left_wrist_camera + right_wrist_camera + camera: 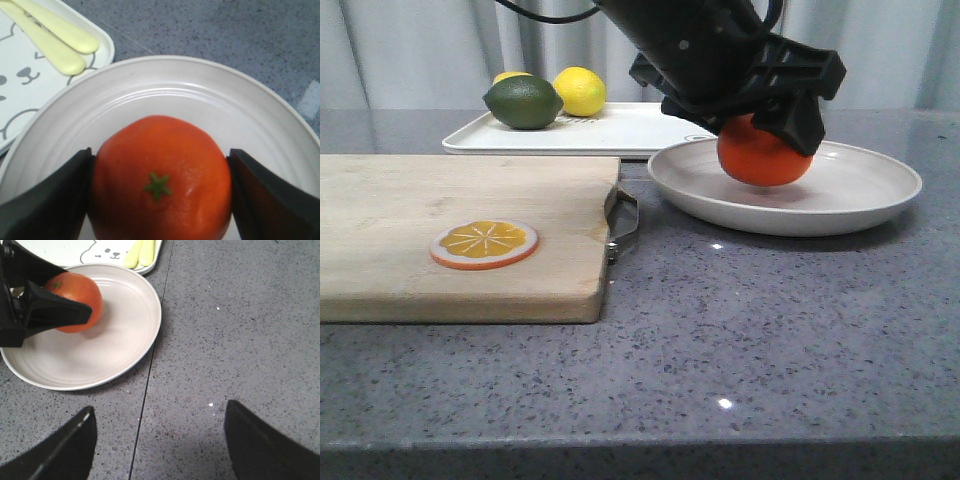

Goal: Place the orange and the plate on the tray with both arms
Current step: 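Lift the orange with the left gripper and lower it onto the white plate, then open the left gripper and raise it away from the orange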

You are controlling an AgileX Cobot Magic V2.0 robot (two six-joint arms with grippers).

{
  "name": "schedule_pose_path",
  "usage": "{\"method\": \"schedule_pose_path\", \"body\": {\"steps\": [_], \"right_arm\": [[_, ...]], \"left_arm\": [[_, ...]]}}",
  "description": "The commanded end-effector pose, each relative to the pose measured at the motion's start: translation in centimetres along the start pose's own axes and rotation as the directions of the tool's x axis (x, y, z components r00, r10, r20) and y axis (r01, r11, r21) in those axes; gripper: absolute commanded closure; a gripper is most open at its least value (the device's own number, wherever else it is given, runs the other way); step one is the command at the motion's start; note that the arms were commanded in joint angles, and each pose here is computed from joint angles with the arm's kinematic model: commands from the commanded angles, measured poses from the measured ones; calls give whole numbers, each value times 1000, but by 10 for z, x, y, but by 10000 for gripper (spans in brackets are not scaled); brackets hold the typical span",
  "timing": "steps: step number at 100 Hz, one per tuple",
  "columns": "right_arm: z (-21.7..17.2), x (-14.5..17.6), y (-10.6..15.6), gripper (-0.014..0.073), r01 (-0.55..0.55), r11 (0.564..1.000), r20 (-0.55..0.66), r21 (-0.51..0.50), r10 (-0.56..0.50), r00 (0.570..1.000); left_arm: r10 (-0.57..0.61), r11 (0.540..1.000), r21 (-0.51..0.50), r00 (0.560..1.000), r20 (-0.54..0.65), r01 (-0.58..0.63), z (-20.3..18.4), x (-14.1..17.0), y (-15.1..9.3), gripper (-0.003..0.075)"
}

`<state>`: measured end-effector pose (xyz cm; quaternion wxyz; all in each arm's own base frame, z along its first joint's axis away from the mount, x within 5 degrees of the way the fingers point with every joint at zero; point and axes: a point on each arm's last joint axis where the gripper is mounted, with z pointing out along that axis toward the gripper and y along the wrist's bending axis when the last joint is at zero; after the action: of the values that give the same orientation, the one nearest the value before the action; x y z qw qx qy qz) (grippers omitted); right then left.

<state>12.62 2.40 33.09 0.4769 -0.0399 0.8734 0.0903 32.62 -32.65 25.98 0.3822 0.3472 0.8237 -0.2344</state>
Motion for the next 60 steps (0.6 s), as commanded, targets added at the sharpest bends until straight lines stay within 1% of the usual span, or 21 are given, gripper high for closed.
{"method": "schedule_pose_path", "body": {"steps": [1,13,25,35,42,49,56,60], "right_arm": [[-6,-16,1,54,1,1000,101,1,-1,995],[-6,-16,1,54,1,1000,101,1,-1,995],[-6,-16,1,54,1,1000,101,1,-1,995],[-6,-16,1,54,1,1000,101,1,-1,995],[-6,-16,1,54,1,1000,101,1,-1,995],[-6,-16,1,54,1,1000,101,1,-1,995],[-6,-16,1,54,1,1000,101,1,-1,995],[-6,-16,1,54,1,1000,101,1,-1,995]], "left_arm": [[1,1000,-1,991,130,-1,-25,-30,-6,740],[1,1000,0,992,128,-1,-25,-29,-6,740],[-1,1000,11,995,95,0,-22,-25,-7,736],[-3,1000,17,998,68,1,-18,-21,-7,694],[-4,1000,19,998,55,3,-15,-18,-6,634],[-4,1000,20,999,47,4,-13,-17,-6,555],[-4,1000,20,999,45,3,-13,-17,-6,454],[-4,1000,20,999,45,3,-13,-17,-6,379]]}}
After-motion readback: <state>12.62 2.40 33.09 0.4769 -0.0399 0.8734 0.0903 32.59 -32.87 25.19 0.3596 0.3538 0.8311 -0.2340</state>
